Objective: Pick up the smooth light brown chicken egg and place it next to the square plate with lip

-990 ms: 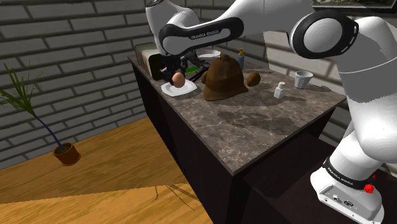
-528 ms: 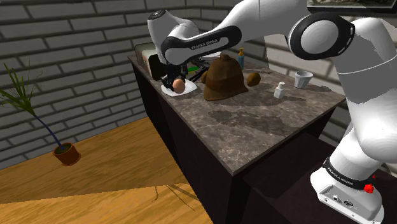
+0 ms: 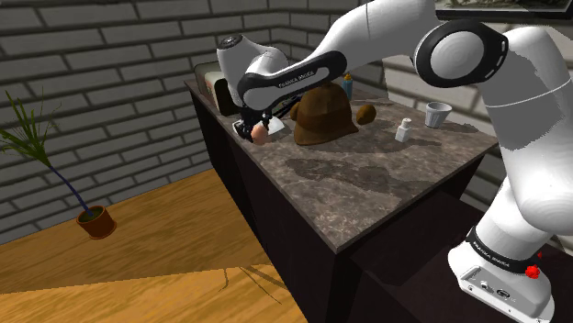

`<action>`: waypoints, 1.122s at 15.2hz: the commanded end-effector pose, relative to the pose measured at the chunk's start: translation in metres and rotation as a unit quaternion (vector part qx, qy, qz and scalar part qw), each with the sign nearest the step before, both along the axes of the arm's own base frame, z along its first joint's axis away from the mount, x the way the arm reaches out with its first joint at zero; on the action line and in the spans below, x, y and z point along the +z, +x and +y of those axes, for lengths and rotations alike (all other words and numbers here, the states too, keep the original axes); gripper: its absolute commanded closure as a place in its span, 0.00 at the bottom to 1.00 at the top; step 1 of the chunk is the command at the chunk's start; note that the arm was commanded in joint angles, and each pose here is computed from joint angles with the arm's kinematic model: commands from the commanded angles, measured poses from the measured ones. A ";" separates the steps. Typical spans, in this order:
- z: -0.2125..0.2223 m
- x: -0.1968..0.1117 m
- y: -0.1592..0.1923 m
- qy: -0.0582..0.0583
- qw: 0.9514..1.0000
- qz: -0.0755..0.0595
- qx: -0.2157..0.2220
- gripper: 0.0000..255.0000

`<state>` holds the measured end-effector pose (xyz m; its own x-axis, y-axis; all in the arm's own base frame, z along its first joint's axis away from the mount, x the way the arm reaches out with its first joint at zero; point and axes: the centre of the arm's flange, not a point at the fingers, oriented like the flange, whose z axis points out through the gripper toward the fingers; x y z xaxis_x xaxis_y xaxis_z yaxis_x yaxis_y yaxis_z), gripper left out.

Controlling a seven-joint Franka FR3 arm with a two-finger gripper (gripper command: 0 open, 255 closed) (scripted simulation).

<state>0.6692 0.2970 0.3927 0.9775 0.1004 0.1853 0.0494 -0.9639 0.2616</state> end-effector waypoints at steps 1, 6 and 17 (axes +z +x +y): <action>0.000 -0.010 0.001 0.000 1.000 0.000 0.000 1.00; 0.000 -0.036 0.001 0.000 1.000 0.000 0.000 1.00; 0.000 -0.054 0.001 0.000 1.000 0.000 0.000 1.00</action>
